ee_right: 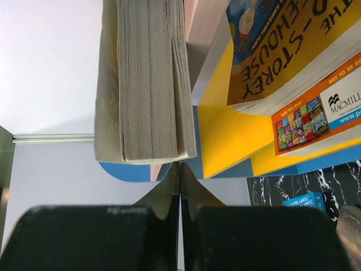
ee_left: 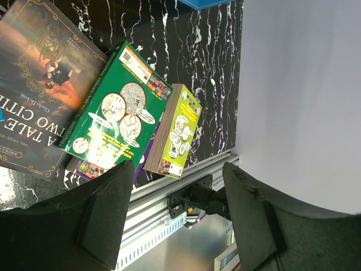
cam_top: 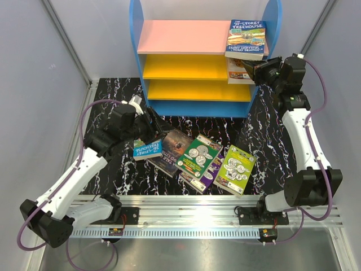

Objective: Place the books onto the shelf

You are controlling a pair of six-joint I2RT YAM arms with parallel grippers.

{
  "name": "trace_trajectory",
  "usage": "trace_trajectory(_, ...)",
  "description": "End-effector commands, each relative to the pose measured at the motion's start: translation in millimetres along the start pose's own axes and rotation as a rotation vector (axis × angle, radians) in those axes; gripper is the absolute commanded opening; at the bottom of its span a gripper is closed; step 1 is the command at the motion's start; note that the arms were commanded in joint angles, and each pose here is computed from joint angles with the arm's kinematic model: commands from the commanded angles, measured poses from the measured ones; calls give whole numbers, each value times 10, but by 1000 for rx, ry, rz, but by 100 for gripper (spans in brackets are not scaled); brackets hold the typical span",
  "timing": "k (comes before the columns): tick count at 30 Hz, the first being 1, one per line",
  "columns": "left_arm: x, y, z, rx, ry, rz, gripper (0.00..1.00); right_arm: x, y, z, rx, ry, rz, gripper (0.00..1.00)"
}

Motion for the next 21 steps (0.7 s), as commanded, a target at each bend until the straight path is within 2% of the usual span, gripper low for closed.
trace_trajectory(1, -132, 44, 146, -67, -25, -44, 69, 251, 79, 17, -4, 42, 91, 2)
trace_trajectory(11, -111, -52, 158, -60, -3, -33, 69, 238, 163, 461, -70, 18, 96, 2)
trace_trajectory(21, -97, -122, 180, -64, 13, -20, 69, 202, 130, 572, -22, 27, 98, 3)
Point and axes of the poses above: each gripper's point midway between its finger pads, its own y axis back along the fingers, its own x axis along the line the jaws close on, z = x × y, the point moved 10 cm from there along y, back along the fingers, and after that the axes turned 9 degrees about -y, right-handed, at the moved point
